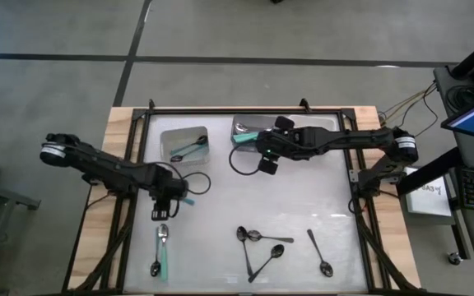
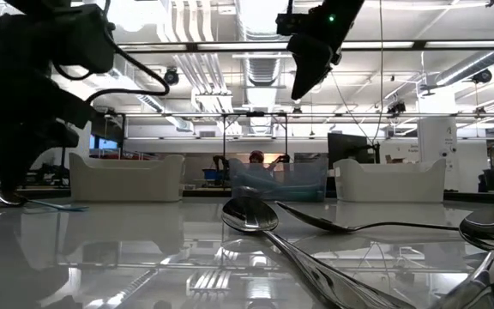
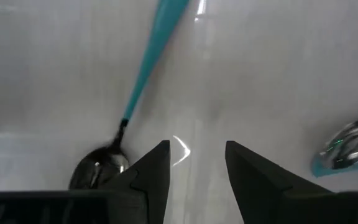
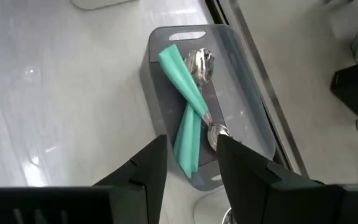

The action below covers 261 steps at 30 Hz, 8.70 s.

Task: Sort silverware by color (type)
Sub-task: Put the blue spoon into the gray bin, then put the green spoon into the black bin

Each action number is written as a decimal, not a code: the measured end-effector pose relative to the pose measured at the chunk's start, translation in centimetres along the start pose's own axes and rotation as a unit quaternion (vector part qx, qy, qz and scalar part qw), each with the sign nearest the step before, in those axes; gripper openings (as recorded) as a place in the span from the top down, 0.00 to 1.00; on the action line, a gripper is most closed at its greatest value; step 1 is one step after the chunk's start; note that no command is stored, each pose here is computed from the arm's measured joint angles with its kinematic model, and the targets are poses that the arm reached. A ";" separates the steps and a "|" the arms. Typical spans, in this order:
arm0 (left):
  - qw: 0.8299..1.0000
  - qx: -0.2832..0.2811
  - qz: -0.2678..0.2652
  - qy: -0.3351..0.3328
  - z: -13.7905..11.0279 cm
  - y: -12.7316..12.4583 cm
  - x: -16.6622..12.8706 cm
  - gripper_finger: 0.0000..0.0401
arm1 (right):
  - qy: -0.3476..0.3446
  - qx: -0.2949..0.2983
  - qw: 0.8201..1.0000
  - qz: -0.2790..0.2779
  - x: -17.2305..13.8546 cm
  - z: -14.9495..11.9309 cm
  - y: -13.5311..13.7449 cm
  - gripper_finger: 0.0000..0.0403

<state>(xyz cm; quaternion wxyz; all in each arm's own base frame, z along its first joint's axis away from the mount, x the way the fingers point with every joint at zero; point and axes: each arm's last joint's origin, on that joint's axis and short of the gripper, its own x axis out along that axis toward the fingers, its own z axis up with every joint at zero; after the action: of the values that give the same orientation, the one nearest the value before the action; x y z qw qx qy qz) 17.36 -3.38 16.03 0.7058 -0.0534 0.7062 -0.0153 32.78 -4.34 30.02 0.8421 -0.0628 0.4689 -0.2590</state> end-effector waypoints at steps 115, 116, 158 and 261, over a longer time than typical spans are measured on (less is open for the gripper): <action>0.945 -0.167 -0.182 -0.214 8.9 3.7 -7.0 0.75 | 0.059 -0.053 0.997 -0.002 2.5 -2.6 1.1 0.67; 0.948 -0.176 -0.173 -0.202 8.7 2.7 -6.8 0.75 | 0.062 -0.057 0.996 -0.002 2.6 -2.8 1.1 0.67; 0.853 -0.520 -0.014 -0.047 -1.8 -17.6 1.6 0.75 | 0.087 -0.064 0.994 0.001 3.6 -4.3 1.6 0.67; 0.660 -0.396 0.208 -0.604 18.2 -2.1 -7.5 0.97 | -0.342 0.073 0.893 0.284 7.2 -3.5 3.8 0.52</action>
<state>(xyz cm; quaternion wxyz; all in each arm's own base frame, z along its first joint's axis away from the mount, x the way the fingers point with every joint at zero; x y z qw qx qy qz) 35.60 -3.80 23.69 0.8740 -0.1774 0.0569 0.4489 34.41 -4.17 21.32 0.9903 0.0504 0.1296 -0.0050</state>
